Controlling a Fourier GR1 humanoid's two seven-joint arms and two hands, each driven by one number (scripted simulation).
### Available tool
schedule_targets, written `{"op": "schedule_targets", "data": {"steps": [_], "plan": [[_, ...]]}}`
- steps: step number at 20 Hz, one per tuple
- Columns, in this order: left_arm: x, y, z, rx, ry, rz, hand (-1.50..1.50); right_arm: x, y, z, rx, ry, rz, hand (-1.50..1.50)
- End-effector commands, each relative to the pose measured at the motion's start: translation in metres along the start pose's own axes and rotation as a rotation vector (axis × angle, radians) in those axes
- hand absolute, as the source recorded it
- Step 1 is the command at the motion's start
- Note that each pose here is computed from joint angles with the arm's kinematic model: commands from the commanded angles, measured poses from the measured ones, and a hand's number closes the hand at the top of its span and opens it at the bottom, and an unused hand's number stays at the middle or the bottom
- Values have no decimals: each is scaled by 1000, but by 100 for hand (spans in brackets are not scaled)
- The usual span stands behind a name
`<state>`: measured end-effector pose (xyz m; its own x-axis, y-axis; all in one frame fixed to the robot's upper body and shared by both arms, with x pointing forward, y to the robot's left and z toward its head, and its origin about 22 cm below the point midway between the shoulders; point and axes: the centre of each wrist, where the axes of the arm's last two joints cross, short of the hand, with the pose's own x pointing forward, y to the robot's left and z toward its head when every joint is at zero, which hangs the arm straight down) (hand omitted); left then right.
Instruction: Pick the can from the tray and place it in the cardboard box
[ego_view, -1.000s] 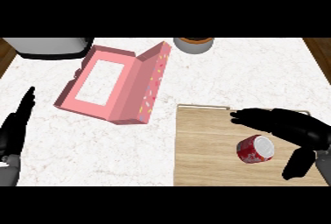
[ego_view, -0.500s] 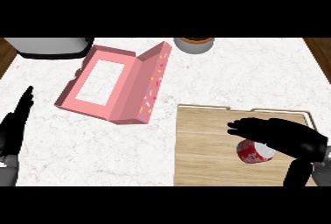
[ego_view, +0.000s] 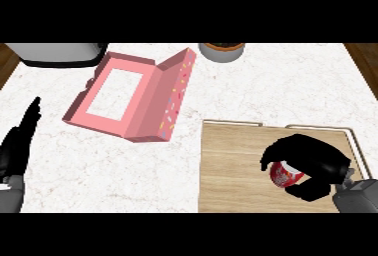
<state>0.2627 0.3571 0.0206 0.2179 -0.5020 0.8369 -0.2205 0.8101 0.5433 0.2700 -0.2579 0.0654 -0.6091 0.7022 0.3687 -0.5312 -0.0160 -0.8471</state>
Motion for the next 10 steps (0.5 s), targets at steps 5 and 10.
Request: {"op": "schedule_targets", "data": {"steps": [5, 10], "plan": [[-15, -7, 5, 11, -8, -9, 0, -18, 6, -3, -168, -2, 87, 150], [10, -19, -8, -53, -64, -9, 0, 8, -136, -25, 129, 408, 394, 150]]}}
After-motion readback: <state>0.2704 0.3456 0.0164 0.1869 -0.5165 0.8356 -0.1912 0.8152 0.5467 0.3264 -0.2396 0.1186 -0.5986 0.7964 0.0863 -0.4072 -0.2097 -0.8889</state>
